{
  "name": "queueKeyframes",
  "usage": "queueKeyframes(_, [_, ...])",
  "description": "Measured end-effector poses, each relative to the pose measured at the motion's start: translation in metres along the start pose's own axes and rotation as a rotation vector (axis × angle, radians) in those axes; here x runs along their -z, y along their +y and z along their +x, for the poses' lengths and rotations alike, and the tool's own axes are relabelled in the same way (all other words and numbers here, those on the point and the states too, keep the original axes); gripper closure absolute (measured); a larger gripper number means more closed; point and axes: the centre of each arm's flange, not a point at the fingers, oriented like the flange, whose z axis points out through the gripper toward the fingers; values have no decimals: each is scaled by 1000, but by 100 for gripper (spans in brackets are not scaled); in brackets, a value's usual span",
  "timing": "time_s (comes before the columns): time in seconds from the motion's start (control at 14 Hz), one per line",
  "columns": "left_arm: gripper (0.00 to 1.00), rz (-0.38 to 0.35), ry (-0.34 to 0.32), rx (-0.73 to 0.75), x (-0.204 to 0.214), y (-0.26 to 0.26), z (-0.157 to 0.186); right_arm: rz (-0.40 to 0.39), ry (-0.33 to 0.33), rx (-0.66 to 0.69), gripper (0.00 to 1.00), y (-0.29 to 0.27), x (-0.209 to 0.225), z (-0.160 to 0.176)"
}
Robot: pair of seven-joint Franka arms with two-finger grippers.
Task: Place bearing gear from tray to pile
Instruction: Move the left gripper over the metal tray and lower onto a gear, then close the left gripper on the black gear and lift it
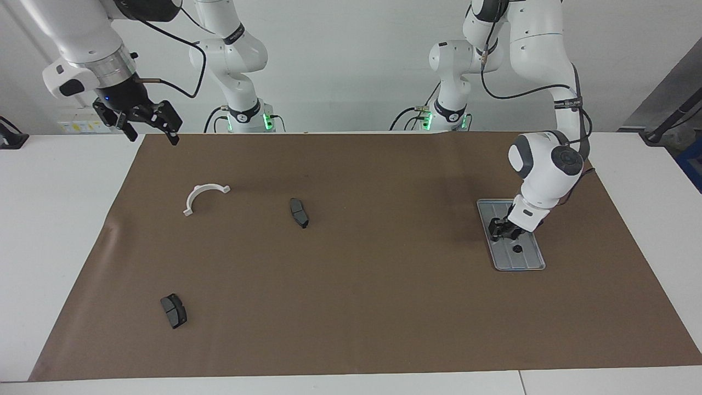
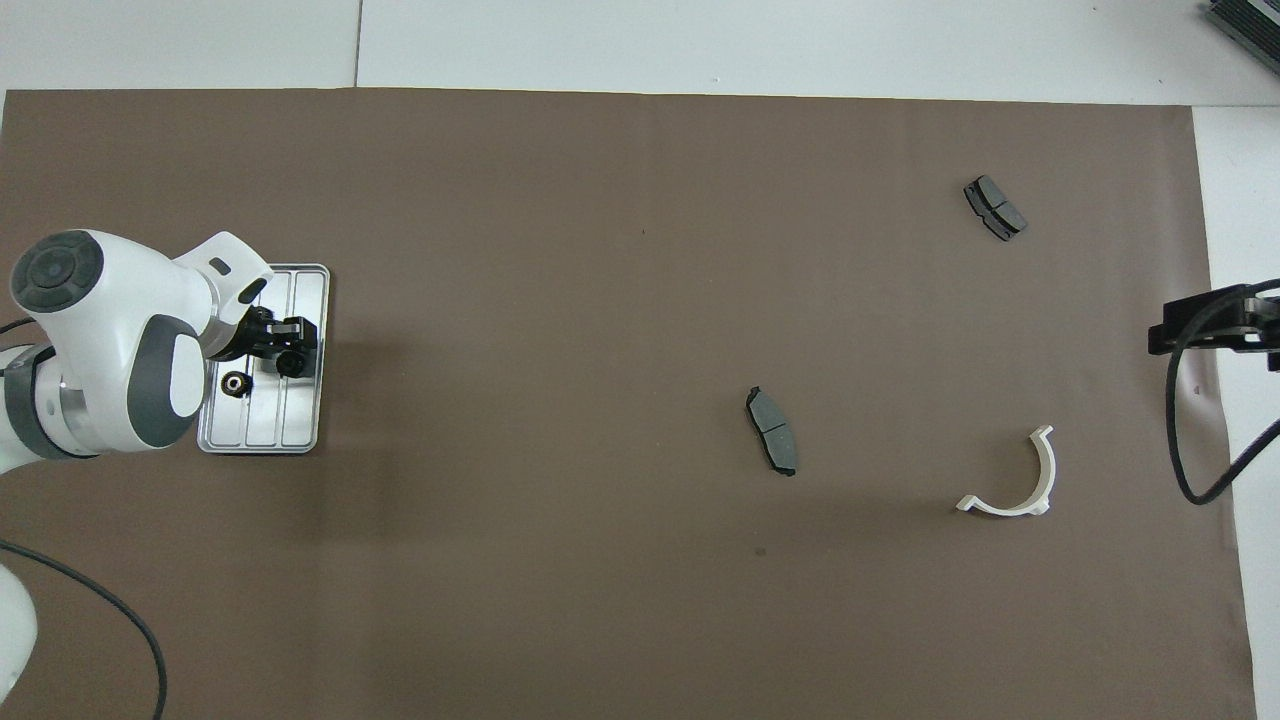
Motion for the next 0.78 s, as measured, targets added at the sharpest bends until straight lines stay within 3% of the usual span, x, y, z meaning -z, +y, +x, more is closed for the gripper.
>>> queueKeyframes(0.36, [38, 0, -39, -3, 0, 3, -5, 0, 0, 0, 0, 0, 0, 0])
queueKeyframes(0.71, [44, -1, -77, 3, 0, 3, -10, 0, -4, 0, 0, 0, -2, 0])
queueKeyframes(0.78, [49, 0, -80, 7, 1, 3, -10, 0, -5, 0, 0, 0, -2, 0])
